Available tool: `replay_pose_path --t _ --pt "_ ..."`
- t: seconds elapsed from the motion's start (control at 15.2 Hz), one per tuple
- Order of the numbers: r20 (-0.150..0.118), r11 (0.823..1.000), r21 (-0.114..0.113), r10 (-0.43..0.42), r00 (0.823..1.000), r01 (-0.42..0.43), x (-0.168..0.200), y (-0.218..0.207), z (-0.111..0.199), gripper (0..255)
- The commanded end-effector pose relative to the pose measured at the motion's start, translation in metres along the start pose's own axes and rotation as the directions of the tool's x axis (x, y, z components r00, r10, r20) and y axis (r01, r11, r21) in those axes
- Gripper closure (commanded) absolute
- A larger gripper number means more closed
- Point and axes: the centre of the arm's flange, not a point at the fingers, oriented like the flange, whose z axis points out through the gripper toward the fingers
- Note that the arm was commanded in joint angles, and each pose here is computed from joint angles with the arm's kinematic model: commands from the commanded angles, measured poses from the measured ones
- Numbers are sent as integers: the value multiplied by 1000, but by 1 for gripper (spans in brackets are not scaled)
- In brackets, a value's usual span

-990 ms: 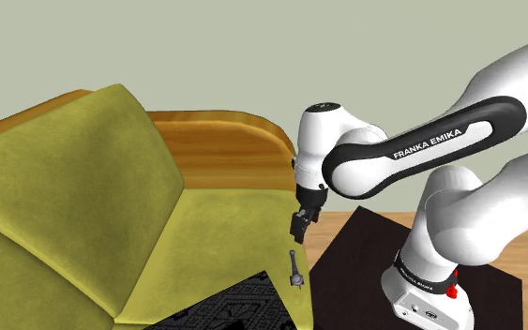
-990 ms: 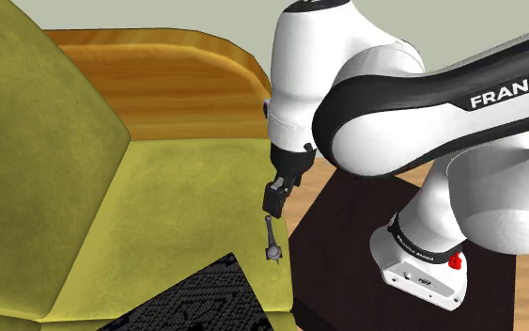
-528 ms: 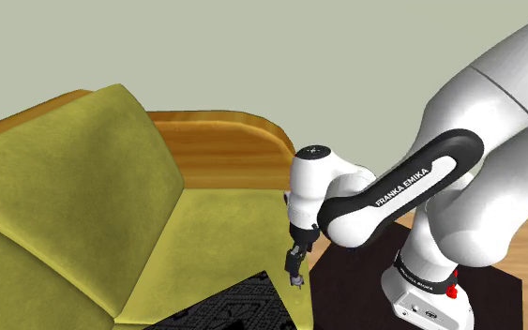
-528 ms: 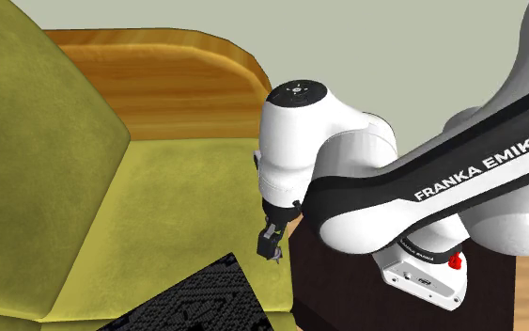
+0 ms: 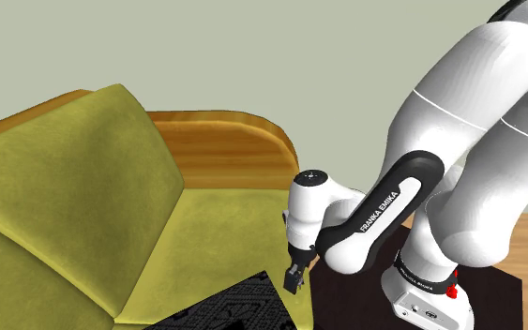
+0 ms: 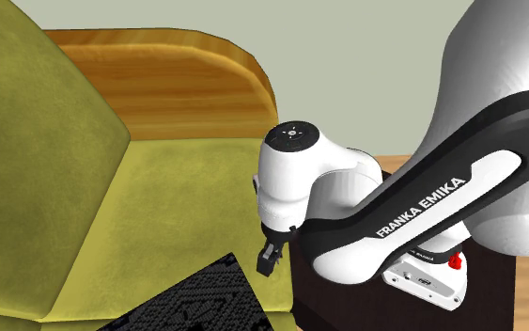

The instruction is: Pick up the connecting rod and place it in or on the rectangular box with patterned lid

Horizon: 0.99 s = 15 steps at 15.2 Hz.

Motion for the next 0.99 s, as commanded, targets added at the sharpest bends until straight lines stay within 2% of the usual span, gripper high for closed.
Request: replay_pose_path --t 0.0,0.46,0.53,0.92 --pt "-1 1000 0 0 1000 0 -1 0 9 0" --pt "-1 1000 0 0 1000 0 -1 0 9 0" --pt "-1 1000 0 0 1000 0 -1 0 8 255" --pt "-1 1000 0 0 1000 0 -1 0 8 255"
